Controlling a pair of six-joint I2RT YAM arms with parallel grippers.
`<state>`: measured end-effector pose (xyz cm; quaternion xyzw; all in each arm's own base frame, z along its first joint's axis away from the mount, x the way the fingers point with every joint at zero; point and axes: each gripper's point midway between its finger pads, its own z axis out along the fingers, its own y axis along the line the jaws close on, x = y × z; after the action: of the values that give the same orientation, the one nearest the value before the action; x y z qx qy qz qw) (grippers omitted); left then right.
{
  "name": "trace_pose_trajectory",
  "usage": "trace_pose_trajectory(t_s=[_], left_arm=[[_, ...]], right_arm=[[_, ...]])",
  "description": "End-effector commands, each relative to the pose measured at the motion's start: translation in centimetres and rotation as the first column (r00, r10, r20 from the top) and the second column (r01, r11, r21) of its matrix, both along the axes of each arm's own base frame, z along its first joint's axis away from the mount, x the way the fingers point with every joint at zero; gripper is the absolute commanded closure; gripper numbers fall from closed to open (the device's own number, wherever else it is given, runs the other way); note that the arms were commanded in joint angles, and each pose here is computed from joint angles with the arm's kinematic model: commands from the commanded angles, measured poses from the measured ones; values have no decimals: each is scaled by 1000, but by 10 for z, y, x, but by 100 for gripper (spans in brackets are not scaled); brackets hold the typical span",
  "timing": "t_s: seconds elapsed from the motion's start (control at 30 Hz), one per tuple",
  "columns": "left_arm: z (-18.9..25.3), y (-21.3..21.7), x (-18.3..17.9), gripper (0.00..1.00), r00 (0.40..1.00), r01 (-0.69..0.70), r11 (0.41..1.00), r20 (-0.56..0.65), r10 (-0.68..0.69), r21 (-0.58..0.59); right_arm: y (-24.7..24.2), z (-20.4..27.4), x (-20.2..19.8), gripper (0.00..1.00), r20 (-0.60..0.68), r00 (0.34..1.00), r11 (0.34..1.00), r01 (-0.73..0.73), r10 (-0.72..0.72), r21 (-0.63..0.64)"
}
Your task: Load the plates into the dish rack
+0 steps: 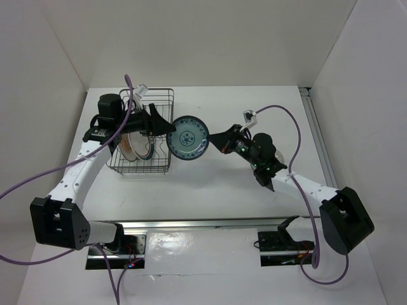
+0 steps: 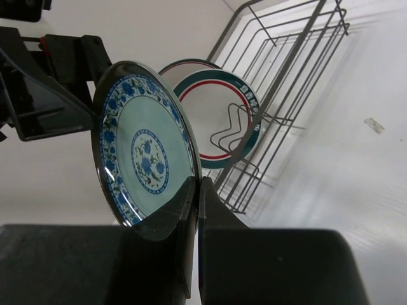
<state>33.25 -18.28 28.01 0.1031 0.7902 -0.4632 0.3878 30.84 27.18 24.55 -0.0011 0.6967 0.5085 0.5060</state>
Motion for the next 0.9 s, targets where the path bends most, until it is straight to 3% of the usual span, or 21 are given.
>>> trace_pose_trajectory(t_s=[0.0, 0.03, 0.1, 0.17, 0.2, 0.3, 0.37, 0.43, 0.47, 0.5, 0.53, 0.67, 0.7, 0.87], left_arm=[[8, -3, 0, 27, 998, 37, 999, 49, -36, -18], [8, -3, 0, 33, 998, 37, 999, 49, -36, -18], [9, -3, 3, 60, 998, 39, 999, 57, -39, -13], [9, -4, 1, 74, 997, 48, 999, 56, -47, -17], [9, -4, 1, 85, 997, 48, 999, 56, -47, -17], [10, -5, 2, 100, 997, 59, 998, 56, -58, -21], [16, -6, -1, 100, 995, 71, 997, 76, -69, -26], [21, -5, -3, 100, 993, 65, 998, 100, -63, -19], [21, -2, -1, 100, 993, 42, 999, 113, -41, -12], [26, 5, 3, 100, 991, -29, 1000, 130, 27, 9], [26, 11, 7, 100, 987, -77, 996, 144, 72, 33], [35, 59, 21, 100, 912, -388, 908, 209, 353, 156], [35, 81, 25, 100, 861, -498, 842, 236, 451, 207], [57, 134, 19, 100, 716, -696, 654, 363, 596, 297]], right_arm=[[13, 60, 0, 100, 163, 986, 995, -40, 24, 93], [15, 61, 3, 100, 164, 986, 995, -40, 24, 94], [16, 63, 5, 100, 166, 986, 995, -40, 24, 95], [16, 63, 5, 100, 166, 986, 995, -40, 24, 95], [17, 61, 6, 100, 166, 986, 995, -40, 24, 95], [18, 65, 8, 100, 175, 984, 994, -41, 23, 100], [21, 68, 5, 98, 186, 982, 993, -51, 31, 107], [22, 65, 6, 64, 179, 983, 993, -51, 32, 102], [21, 60, 6, 33, 171, 985, 994, -50, 33, 98], [23, 56, 7, 8, 162, 986, 995, -49, 34, 92], [21, 47, 10, 0, 130, 991, 997, -31, 21, 76], [12, 35, 16, 0, 106, 994, 999, 34, -36, 17], [9, 29, 16, 0, 98, 994, 999, 46, -46, -2], [-4, 9, 14, 0, 61, 994, 992, 100, -95, -82]])
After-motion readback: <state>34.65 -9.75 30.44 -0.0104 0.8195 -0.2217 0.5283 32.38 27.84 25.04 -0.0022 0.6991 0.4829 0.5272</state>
